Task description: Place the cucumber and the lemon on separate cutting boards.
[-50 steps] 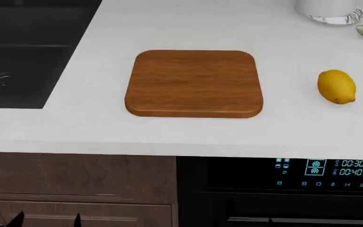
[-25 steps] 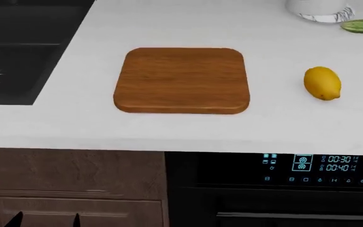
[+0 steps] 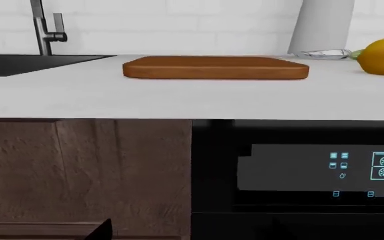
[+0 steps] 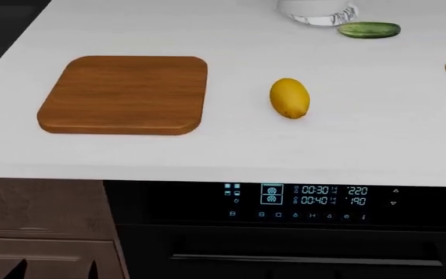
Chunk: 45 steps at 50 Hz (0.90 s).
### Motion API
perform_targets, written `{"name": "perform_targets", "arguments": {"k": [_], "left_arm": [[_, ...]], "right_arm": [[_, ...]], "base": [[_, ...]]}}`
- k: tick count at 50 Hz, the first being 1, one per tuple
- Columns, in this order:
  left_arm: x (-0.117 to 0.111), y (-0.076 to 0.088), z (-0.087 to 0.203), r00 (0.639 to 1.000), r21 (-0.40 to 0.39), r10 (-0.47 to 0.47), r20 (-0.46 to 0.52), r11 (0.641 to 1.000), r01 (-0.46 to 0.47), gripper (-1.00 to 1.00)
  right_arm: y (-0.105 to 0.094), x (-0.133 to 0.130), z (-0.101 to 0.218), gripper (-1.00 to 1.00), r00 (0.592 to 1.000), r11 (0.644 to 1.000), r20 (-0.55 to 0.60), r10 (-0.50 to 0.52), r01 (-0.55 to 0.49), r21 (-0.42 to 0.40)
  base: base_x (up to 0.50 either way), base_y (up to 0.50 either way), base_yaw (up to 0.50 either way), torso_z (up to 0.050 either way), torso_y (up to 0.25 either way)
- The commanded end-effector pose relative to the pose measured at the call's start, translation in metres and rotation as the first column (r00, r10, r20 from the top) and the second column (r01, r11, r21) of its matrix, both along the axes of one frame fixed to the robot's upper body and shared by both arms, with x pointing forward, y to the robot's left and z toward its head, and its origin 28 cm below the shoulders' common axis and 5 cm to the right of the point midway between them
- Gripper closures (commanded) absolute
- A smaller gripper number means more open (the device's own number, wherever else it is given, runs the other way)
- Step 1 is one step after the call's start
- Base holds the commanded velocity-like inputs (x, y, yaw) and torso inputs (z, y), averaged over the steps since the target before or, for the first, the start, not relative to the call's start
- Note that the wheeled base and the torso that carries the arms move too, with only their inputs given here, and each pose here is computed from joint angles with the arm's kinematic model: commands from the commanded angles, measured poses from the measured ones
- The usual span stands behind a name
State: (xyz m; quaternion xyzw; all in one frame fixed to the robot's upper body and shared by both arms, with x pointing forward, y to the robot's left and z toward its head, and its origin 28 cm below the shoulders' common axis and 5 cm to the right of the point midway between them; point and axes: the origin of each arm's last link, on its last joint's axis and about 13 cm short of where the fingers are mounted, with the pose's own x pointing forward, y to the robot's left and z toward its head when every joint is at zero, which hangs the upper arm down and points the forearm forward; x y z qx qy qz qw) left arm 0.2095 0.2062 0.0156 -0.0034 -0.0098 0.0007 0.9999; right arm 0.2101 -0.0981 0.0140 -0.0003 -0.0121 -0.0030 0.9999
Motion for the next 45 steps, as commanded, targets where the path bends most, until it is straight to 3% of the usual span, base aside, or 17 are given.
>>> {"name": "perform_targets", "arguments": {"k": [1, 34, 45], "left_arm": [[-0.0010, 0.0001, 0.0015, 1.000, -0.010, 0.000, 0.017, 1.000, 0.000, -1.00], [-0.0013, 0.0004, 0.0006, 1.000, -0.011, 0.001, 0.007, 1.000, -0.001, -1.00], [0.0002, 0.0002, -0.0015, 1.000, 0.018, 0.012, -0.014, 1.000, -0.012, -1.00]], "right_arm": [[0.0000, -0.0002, 0.0000, -1.00, 1.000, 1.000, 0.006, 0.001, -0.001, -0.006], [0.0003, -0.0004, -0.0001, -1.00, 1.000, 1.000, 0.004, -0.005, 0.005, -0.025], [-0.0001, -0.0004, 0.0006, -1.00, 1.000, 1.000, 0.001, -0.018, 0.018, -0.018]], "base": [[0.01, -0.50, 0.00, 0.000, 0.000], [0.01, -0.50, 0.00, 0.000, 0.000], [0.00, -0.02, 0.00, 0.000, 0.000]]}}
